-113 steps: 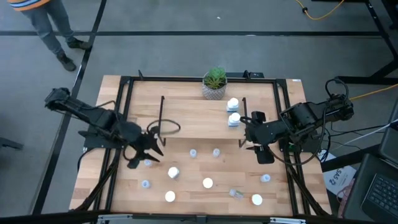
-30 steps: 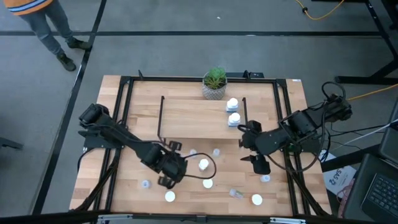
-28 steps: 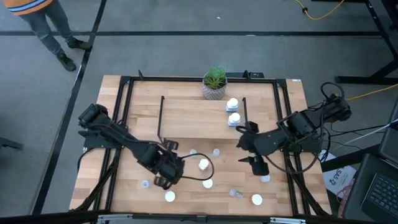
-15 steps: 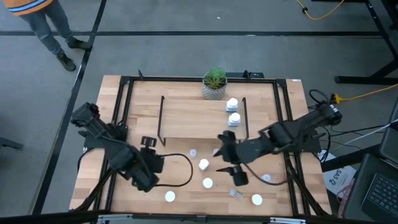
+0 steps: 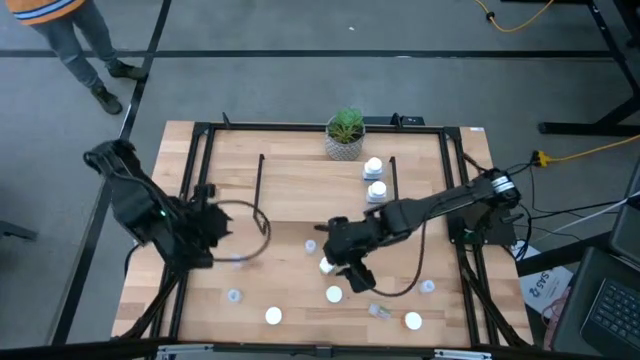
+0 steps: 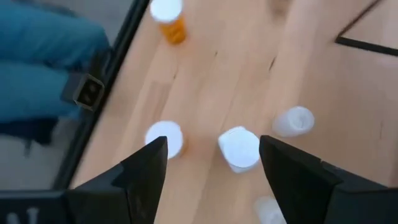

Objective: Pick and place medicine bottles onto shelf by color
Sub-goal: Put the white medicine bottle on the shelf aligned with the other white medicine bottle

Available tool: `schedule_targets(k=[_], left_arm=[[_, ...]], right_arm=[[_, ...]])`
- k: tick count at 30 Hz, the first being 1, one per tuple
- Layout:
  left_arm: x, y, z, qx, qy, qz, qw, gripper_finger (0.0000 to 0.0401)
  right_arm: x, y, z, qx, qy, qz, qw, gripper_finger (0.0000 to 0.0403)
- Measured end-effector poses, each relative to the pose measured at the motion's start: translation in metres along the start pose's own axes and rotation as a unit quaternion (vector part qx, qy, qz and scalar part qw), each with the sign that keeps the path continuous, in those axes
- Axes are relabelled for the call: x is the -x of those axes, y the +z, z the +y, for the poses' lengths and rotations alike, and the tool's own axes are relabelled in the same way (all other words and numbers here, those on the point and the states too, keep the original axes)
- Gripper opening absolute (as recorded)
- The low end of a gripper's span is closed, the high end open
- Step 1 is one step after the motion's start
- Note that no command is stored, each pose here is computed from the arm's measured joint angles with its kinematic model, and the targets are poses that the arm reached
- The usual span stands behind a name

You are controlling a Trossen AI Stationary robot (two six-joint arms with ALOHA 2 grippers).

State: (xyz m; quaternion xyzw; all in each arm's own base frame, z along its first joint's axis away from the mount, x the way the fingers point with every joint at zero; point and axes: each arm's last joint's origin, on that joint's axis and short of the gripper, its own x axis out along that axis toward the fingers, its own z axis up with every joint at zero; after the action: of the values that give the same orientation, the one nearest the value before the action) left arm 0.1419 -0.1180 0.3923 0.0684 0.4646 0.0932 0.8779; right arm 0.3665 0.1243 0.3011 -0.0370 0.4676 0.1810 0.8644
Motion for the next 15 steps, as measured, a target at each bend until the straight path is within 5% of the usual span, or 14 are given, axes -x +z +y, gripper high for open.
schedule_targets(k=[15], left_arm=[[-0.012, -0.03, 0.016, 0.026, 0.029, -0.078, 0.996, 0.0124]], right_arm=[[-0.079, -0.016, -0.014, 0.055, -0.073, 0.1, 0.991, 0.0257]])
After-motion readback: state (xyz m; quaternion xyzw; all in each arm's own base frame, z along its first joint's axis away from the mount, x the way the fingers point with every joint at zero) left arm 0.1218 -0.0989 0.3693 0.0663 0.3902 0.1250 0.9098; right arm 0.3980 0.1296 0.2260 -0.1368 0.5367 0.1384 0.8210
